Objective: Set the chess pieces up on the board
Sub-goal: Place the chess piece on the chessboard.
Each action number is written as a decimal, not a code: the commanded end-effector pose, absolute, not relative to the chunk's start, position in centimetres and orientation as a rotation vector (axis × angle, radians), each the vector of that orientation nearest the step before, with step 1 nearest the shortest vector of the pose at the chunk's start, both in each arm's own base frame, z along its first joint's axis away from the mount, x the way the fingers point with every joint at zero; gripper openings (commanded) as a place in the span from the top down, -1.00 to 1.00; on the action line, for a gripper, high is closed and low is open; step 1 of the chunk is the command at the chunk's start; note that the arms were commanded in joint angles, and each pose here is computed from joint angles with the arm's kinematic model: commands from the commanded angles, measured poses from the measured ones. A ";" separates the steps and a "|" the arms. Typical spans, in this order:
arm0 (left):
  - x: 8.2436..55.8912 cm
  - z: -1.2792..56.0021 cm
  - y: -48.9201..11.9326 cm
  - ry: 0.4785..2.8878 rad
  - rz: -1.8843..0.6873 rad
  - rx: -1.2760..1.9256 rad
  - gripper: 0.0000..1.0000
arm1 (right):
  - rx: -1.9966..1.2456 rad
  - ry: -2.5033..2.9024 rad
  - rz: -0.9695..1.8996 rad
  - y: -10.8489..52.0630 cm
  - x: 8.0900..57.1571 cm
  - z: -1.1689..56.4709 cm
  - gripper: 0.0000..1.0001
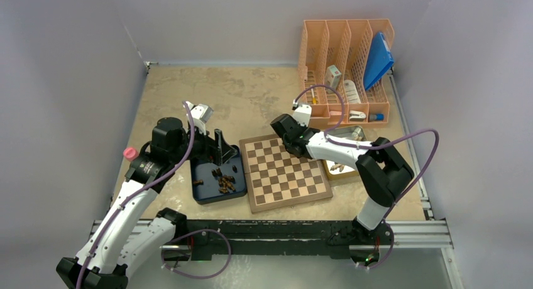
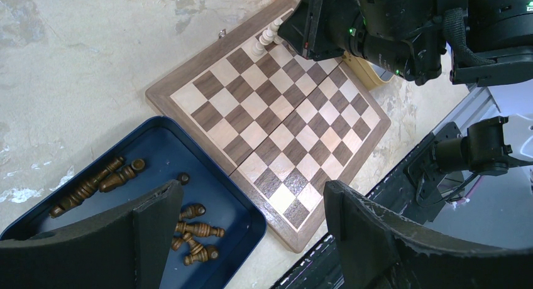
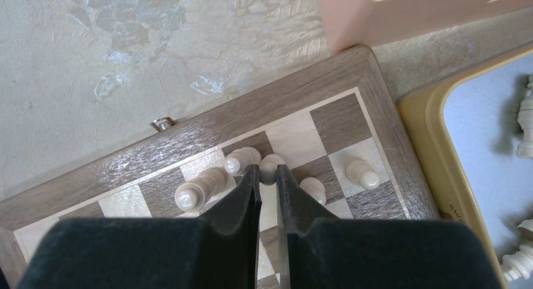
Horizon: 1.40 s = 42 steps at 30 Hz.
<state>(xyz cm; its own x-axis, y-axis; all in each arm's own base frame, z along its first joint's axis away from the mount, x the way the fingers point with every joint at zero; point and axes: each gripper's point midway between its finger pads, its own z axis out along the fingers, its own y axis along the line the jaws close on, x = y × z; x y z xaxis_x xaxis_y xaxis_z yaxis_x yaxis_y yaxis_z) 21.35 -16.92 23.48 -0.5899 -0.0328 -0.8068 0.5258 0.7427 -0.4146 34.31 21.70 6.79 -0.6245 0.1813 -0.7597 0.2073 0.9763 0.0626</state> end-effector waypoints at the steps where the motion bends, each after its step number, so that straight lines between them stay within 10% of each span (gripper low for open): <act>1: 21.5 23.8 -17.1 2.049 -0.824 0.375 -0.66 | 0.319 2.221 0.000 22.1 35.1 8.3 0.76; 42: 21.4 23.6 -17.3 2.055 -0.833 0.381 -0.66 | 0.253 2.324 0.055 22.6 33.1 8.8 0.70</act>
